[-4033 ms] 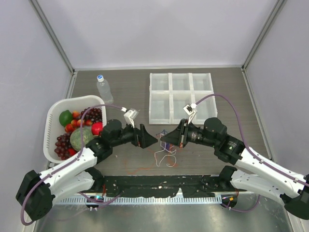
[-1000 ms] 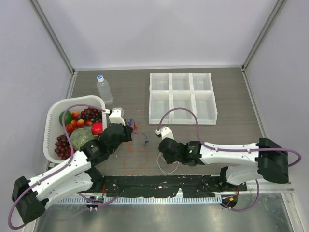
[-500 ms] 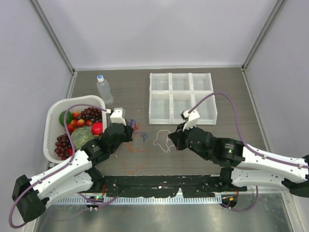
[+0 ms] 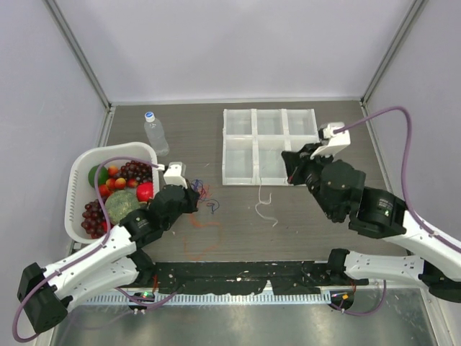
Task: Untangle the cables
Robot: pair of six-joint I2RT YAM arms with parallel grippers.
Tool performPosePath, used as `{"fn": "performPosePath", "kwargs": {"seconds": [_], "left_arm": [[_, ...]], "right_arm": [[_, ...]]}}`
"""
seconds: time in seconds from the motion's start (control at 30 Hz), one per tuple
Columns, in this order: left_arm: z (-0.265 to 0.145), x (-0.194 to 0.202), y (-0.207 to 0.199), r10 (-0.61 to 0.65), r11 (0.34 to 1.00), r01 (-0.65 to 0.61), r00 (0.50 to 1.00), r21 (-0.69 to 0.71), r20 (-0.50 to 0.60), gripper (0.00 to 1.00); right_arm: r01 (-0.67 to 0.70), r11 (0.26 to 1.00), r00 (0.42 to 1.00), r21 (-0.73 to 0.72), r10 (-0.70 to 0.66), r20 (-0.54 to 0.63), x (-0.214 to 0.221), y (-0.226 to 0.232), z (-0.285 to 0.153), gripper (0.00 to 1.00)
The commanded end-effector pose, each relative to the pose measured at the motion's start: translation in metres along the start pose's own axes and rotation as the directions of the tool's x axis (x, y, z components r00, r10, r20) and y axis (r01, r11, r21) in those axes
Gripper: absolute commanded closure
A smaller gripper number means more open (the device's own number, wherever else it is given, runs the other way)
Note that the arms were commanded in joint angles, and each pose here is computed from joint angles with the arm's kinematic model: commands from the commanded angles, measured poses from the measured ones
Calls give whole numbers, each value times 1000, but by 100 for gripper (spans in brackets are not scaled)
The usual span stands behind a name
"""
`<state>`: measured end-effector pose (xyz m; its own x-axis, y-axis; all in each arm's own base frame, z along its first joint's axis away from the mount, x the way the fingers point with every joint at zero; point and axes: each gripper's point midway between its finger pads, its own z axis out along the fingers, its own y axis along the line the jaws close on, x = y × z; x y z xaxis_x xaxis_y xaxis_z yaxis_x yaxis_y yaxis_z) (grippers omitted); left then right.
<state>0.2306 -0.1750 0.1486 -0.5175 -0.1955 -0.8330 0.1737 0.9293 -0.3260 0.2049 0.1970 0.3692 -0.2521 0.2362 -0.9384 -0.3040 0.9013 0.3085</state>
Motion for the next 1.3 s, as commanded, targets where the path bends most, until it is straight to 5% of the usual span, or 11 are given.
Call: {"fn": "performPosePath", "kwargs": {"seconds": [0.0,0.33,0.57,0.9,1.27], "left_arm": [[-3,-9,-8,-46,998,44,998,38,34,100],[-7,-2,-8,-55,996,54,998,65,15,100],[-10,0,-10,-72,994,71,997,82,6,100],[-10,1,-13,-78,993,78,997,89,-3,100],[-6,6,-14,-79,992,80,997,93,-18,100]], "right_arm": [[17,985,990,170,-41,139,-70,-27,0,99],[27,927,972,374,-111,206,-149,-69,38,99],[37,896,979,442,-122,165,-157,-109,80,99],[-1,882,1000,471,-4,8,-65,-179,136,99],[-89,887,984,453,149,-98,38,-201,135,99]]}}
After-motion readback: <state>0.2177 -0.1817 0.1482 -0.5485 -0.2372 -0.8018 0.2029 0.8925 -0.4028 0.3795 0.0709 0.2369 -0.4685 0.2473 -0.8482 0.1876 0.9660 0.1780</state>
